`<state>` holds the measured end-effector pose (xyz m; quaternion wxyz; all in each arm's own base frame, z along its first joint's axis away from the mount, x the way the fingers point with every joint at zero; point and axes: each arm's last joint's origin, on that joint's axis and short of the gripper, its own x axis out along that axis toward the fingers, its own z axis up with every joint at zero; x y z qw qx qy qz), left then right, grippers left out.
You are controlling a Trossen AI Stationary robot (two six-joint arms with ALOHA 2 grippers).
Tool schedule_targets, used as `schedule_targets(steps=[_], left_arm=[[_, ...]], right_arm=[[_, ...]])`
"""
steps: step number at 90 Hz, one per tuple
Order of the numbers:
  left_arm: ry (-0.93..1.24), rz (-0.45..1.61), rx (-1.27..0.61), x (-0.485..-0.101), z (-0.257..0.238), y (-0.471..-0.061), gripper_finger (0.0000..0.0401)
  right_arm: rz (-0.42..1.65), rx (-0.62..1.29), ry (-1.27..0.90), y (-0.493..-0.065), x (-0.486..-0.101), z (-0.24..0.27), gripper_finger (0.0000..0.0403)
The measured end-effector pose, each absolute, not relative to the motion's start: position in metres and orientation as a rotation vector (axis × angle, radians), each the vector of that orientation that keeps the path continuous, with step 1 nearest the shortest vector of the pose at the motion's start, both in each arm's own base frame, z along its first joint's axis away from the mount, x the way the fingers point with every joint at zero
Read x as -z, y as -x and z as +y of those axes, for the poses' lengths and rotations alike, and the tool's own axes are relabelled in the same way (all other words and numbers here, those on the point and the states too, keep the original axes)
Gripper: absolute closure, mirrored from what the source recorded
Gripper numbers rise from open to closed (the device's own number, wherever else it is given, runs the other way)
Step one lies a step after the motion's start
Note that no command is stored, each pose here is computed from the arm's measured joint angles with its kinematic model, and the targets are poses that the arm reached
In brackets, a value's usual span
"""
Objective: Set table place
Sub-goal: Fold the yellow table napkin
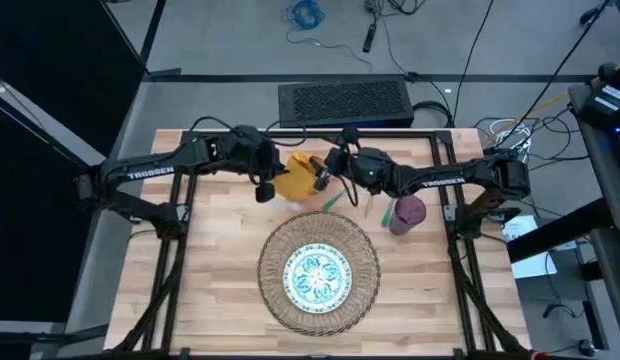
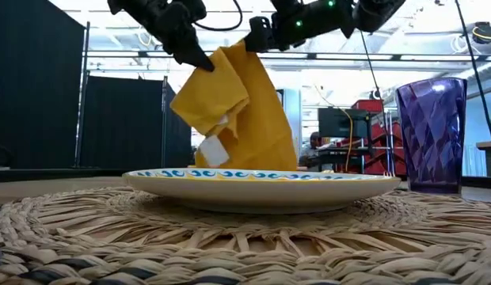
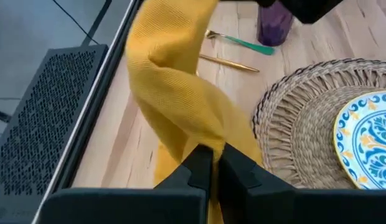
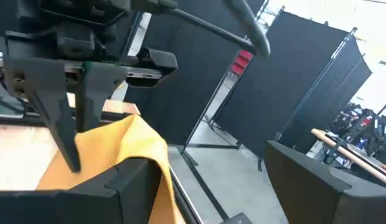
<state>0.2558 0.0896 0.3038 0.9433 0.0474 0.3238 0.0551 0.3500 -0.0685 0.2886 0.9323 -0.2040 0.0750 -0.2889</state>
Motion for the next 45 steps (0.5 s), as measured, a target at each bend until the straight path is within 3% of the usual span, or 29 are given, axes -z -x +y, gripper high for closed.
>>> schedule_targets(steps=[45], left_arm=[[-0.074,0.787,-0.119,-0.2947,0.0863,-0.2486,0.0401]], right_arm=[[0.231,0.586,0.333,-0.3485,-0.2793,-0.0728,0.0143]])
